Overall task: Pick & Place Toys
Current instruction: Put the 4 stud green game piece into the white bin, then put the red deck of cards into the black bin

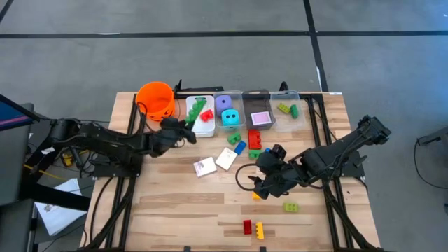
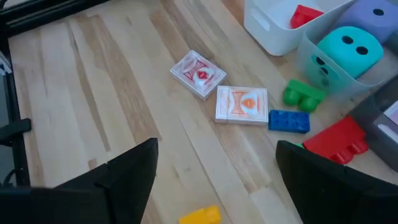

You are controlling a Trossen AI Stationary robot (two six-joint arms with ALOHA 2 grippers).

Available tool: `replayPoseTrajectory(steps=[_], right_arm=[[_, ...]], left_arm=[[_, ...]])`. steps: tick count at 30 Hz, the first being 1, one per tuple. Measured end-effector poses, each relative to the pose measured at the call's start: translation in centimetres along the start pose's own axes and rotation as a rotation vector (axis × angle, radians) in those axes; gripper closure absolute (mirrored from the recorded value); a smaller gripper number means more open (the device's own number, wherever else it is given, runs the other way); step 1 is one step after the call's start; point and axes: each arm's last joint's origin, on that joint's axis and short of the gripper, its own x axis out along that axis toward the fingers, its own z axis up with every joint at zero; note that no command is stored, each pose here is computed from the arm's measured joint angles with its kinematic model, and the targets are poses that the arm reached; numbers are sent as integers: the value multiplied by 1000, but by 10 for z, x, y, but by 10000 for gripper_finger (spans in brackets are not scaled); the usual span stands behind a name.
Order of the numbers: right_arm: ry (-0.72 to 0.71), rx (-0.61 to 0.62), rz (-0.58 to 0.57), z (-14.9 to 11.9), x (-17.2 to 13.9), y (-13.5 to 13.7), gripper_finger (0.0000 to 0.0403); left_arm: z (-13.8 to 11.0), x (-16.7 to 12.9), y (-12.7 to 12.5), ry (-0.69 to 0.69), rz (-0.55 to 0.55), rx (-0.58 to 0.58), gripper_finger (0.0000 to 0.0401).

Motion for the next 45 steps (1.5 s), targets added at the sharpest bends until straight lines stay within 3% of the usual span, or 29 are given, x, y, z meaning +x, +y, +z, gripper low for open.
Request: replayPoseTrajectory(steps=[8,36,40,45], right_arm=[[2,-12,14,-2,-3,3,85],[1,-22,26,-6,-6,6,85],[3,-25,24,-6,-6,6,85],[7,-53,29,-9,-8,8,85]], left_arm=[[15,17,11,-40,95,-41,271],[16,20,12,-4,50,-106,235],[18,20,8,22,-41,-189,234],[21,17,-5,122,-304,-280,234]])
